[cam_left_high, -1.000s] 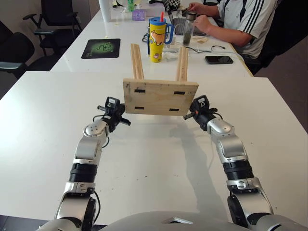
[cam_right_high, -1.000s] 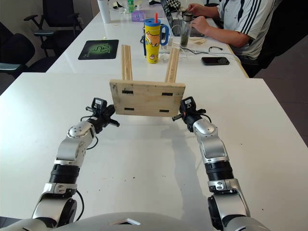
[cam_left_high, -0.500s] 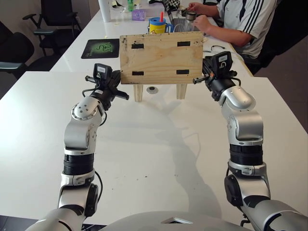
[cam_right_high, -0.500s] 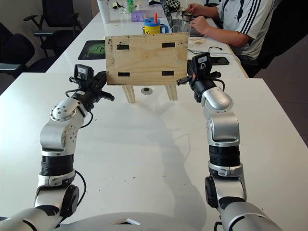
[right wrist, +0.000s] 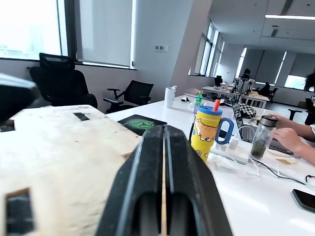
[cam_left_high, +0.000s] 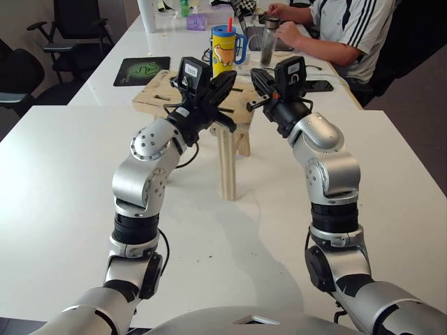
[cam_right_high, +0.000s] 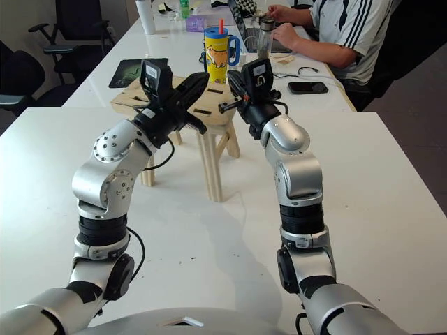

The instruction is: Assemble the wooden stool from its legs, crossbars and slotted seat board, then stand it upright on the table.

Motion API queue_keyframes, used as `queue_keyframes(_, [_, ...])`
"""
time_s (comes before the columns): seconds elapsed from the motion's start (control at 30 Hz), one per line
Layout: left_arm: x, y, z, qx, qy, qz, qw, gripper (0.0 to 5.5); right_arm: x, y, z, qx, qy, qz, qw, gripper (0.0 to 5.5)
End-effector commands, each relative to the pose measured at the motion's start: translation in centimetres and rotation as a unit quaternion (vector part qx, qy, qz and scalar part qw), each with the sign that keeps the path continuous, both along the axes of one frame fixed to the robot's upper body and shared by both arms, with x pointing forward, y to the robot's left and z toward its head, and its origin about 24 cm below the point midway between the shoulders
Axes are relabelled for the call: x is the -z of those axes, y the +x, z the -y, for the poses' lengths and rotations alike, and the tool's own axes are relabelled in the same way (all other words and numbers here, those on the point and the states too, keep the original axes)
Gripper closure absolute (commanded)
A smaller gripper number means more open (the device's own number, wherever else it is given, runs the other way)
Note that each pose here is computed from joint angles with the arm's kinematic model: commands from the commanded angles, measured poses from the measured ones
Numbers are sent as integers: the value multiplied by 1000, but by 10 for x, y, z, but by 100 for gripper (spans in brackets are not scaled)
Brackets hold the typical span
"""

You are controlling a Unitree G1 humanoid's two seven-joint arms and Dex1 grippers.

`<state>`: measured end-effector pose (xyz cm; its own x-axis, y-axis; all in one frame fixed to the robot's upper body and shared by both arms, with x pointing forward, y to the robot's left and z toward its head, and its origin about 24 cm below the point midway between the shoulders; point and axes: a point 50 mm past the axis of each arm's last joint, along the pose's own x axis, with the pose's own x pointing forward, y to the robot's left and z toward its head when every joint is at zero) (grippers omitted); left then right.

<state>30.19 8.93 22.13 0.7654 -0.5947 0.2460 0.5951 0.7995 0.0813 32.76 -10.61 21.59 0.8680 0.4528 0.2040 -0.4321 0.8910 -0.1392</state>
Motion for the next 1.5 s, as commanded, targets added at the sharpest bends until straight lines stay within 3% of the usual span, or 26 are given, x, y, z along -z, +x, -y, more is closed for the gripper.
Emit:
queue_keyframes(0.03, [22, 4, -11, -28, 17, -37, 999, 550, 16, 5, 10, 30, -20, -25, 999, 547])
queue_keyframes(0.37, [-19, -1, -34, -71, -99, 69, 990, 550, 32, 8, 34, 113, 21, -19, 993, 547])
queue_keyframes(0.53, [-26, -1, -81, -193, -144, 128, 962, 550, 47, 1, 51, 172, 42, -5, 984, 547])
queue_keyframes(0.63, [-3, -8, -114, -269, -64, 125, 953, 550, 63, -8, 69, 217, 41, -3, 975, 547])
queue_keyframes(0.7, [20, -16, -112, -259, -5, 108, 960, 550, 78, -18, 80, 243, 19, -1, 970, 547])
queue_keyframes(0.8, [50, -35, -111, -259, 11, 70, 963, 550, 107, -35, 89, 261, -25, -7, 965, 547])
queue_keyframes(1.0, [116, -57, -98, -260, 26, -26, 965, 550, 150, -63, 92, 282, -33, -47, 958, 547])
queue_keyframes(1.23, [145, -48, -75, -240, 12, -72, 968, 550, 167, -65, 82, 257, -40, -67, 963, 547])
queue_keyframes(1.5, [164, -43, -68, -240, 8, -92, 966, 550, 171, -53, 72, 233, -28, -83, 968, 547])
